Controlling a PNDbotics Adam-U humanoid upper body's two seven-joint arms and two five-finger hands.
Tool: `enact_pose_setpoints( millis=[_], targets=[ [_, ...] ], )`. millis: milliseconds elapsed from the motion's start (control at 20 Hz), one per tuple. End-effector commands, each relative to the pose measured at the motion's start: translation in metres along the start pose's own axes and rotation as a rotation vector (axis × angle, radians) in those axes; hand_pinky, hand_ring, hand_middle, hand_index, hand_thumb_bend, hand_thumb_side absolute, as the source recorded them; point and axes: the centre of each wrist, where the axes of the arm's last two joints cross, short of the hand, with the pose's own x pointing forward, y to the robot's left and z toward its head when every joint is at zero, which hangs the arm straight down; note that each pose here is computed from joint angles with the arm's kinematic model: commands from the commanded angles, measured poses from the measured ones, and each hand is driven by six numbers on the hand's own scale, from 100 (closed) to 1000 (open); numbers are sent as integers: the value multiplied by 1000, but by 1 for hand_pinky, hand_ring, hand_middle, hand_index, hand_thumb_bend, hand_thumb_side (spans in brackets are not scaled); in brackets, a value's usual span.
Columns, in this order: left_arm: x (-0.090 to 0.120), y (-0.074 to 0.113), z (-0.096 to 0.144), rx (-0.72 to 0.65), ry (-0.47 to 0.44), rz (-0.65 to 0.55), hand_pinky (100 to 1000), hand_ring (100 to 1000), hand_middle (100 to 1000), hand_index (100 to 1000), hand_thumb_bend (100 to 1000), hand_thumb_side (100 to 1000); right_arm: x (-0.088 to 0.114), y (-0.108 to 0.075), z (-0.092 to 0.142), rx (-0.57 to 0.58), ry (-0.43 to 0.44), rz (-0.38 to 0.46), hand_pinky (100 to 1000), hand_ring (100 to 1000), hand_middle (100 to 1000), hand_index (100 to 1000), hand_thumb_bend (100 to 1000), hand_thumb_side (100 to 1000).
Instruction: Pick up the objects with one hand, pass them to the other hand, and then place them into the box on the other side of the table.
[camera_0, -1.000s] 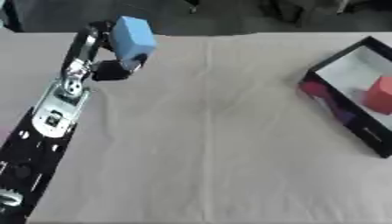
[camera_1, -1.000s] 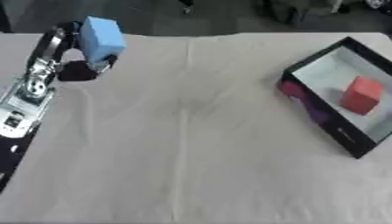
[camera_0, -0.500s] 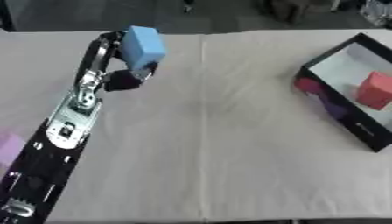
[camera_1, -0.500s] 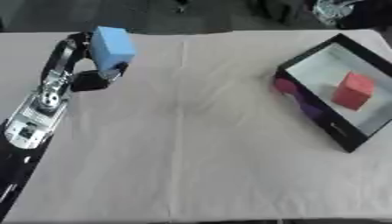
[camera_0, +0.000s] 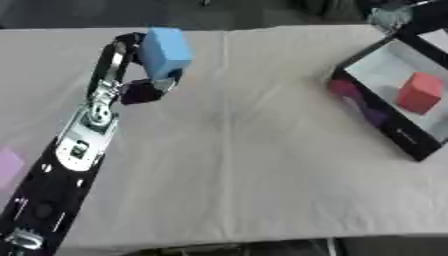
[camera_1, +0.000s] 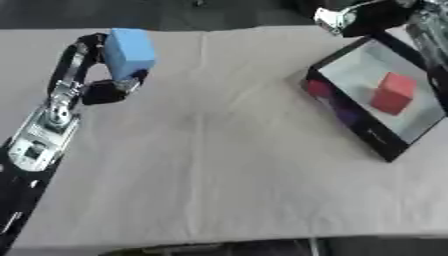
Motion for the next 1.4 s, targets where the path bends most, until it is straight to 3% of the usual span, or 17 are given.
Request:
enact_pose_setpoints(
  millis=[50,1400],
  targets=[
    [9,-1,-4,-16,-41,-1,640,511,496,593,100,100,5,-4,-7,37,-13,53,1000,1000,1000,1000,100,100],
    [34,-37,-8,-155,-144,50,640,510,495,593,100,100,-13,31,-54,295,-53,181,1000,1000,1000,1000,100,100]
  ],
)
